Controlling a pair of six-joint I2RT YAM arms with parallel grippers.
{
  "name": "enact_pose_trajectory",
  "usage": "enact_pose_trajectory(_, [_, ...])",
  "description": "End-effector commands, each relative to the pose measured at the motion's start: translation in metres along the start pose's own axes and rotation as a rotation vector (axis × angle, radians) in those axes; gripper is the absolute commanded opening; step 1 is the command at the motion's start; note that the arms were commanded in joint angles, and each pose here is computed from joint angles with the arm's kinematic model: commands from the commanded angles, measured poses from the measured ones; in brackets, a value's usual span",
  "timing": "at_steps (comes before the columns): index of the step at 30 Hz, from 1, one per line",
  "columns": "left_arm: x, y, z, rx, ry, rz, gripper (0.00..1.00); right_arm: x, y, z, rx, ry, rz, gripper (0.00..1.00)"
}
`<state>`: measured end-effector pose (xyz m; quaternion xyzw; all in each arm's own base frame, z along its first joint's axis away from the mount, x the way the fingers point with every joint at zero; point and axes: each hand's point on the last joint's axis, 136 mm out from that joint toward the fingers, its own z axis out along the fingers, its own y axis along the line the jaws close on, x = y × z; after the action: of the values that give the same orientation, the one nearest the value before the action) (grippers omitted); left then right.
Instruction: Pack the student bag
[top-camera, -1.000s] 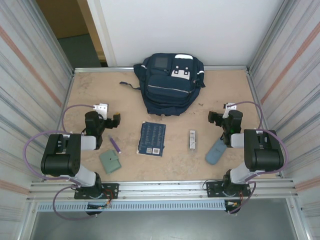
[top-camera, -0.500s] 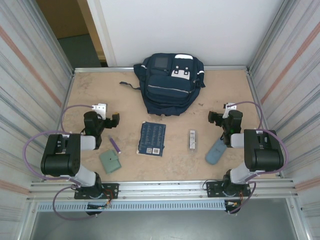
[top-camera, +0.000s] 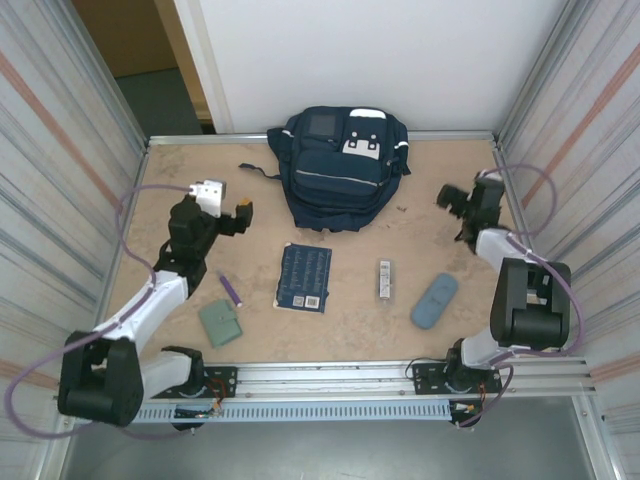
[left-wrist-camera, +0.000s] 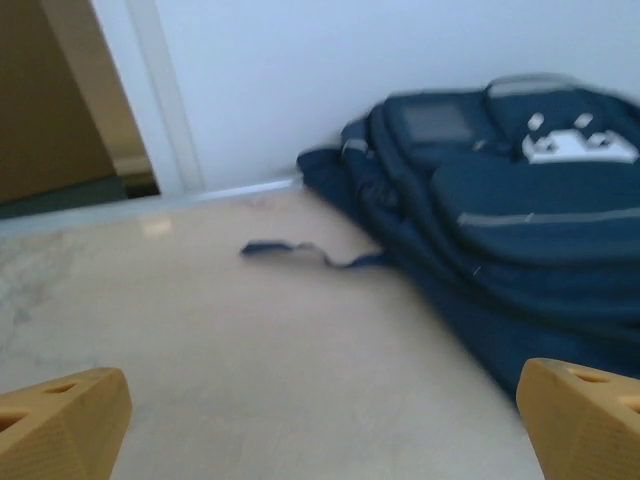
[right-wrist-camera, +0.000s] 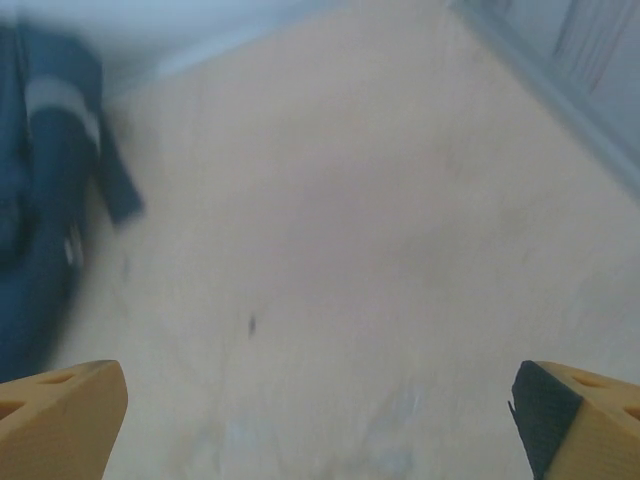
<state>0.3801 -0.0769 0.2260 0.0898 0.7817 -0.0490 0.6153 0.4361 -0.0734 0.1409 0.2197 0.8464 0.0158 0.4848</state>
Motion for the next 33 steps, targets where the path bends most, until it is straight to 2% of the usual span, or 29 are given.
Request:
enact_pose_trajectory(1, [0.005, 0.004, -0.013, -0.040, 0.102, -0.090, 0.99, 0.039, -0.020, -0.013, 0.073, 0.200, 0.218, 0.99])
enact_pose_trajectory(3, [-0.003, 0.006, -0.019, -0.052, 0.101, -0.190, 0.99, 0.040, -0.014, -0.019, 0.059, 0.210, 0.233, 0.99])
enact_pose_trajectory(5, [0.003, 0.017, -0.025, -0.133, 0.130, -0.428, 0.99, 0.046, 0.005, -0.023, 0.001, 0.239, 0.212, 0.99])
enact_pose_trajectory(6, [0.004, 0.014, -0.025, -0.126, 0.133, -0.540, 0.99, 0.050, 0.017, -0.025, -0.035, 0.258, 0.192, 0.99])
enact_pose_trajectory(7, [-0.004, -0.001, -0.021, -0.026, 0.106, -0.564, 0.99, 0.055, 0.033, -0.027, -0.080, 0.281, 0.157, 0.99])
enact_pose_trajectory(8, [-0.017, -0.023, -0.017, 0.120, 0.073, -0.554, 0.99, 0.061, 0.050, -0.030, -0.119, 0.303, 0.115, 0.99])
enact_pose_trajectory(10, [-0.025, -0.047, -0.012, 0.251, 0.076, -0.588, 0.99, 0.072, 0.079, -0.035, -0.172, 0.335, 0.060, 0.99])
enact_pose_trajectory(13, [-0.017, -0.074, -0.001, 0.318, 0.217, -0.599, 0.98, 0.090, 0.122, -0.044, -0.285, 0.410, 0.013, 0.99])
enact_pose_trajectory(16, [0.000, -0.111, 0.008, 0.360, 0.335, -0.489, 0.99, 0.102, 0.159, -0.054, -0.382, 0.459, -0.089, 0.96])
enact_pose_trajectory(19, [0.026, -0.133, 0.016, 0.326, 0.438, -0.443, 0.99, 0.112, 0.182, -0.063, -0.446, 0.495, -0.165, 0.90])
enact_pose_trajectory(24, [0.060, -0.154, 0.031, 0.319, 0.565, -0.529, 0.97, 0.132, 0.211, -0.073, -0.560, 0.587, -0.159, 0.79])
enact_pose_trajectory(26, [0.071, -0.156, 0.039, 0.290, 0.612, -0.560, 0.96, 0.145, 0.218, -0.073, -0.571, 0.612, -0.174, 0.76])
enact_pose_trajectory(27, [0.077, -0.154, 0.043, 0.256, 0.640, -0.570, 0.96, 0.153, 0.222, -0.072, -0.577, 0.631, -0.184, 0.71])
enact_pose_trajectory(29, [0.082, -0.152, 0.051, 0.206, 0.672, -0.587, 0.96, 0.163, 0.232, -0.069, -0.605, 0.656, -0.195, 0.67])
enact_pose_trajectory(33, [0.086, -0.165, 0.067, 0.249, 0.712, -0.586, 0.95, 0.177, 0.249, -0.058, -0.640, 0.649, -0.269, 0.60])
